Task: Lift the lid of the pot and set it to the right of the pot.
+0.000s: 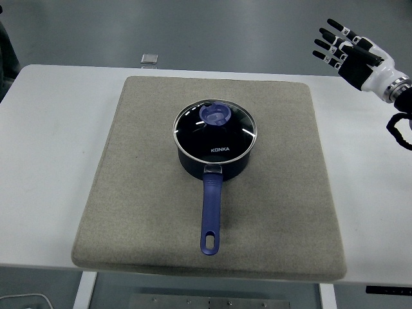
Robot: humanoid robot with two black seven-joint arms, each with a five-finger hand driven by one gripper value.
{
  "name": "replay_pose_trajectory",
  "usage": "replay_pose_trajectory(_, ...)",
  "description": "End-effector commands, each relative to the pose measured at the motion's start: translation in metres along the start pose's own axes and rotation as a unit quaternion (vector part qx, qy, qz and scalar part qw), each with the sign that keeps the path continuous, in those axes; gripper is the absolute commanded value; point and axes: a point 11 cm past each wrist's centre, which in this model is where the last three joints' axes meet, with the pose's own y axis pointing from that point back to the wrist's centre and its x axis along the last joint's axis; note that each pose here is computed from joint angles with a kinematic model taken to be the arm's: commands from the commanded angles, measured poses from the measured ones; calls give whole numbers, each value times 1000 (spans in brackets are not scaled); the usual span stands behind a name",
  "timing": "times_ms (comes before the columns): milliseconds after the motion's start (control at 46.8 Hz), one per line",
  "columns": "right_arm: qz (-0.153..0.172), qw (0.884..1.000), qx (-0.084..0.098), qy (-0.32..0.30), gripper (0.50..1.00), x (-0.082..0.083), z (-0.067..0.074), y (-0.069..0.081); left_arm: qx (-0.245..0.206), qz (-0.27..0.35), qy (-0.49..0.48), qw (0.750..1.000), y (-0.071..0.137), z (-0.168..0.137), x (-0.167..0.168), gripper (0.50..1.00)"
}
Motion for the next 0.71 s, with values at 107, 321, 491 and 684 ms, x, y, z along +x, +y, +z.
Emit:
replay_pose_trajectory(107,1,1000,0,1,907,1,0,1,1,2,0,1000,0,-1,1,1000)
replay_pose_trajectory(321,2,1000,-3,9,907,2,-1,1,0,1,1,1000,0,0,1,1000)
replay_pose_trajectory(491,2,1000,-1,11,907,4,-3,3,0,2,0,1000,0,0,1,1000)
replay_pose_trajectory(684,8,1000,10,7,909,6,-7,4,0,2,1,1000,0,0,1,1000)
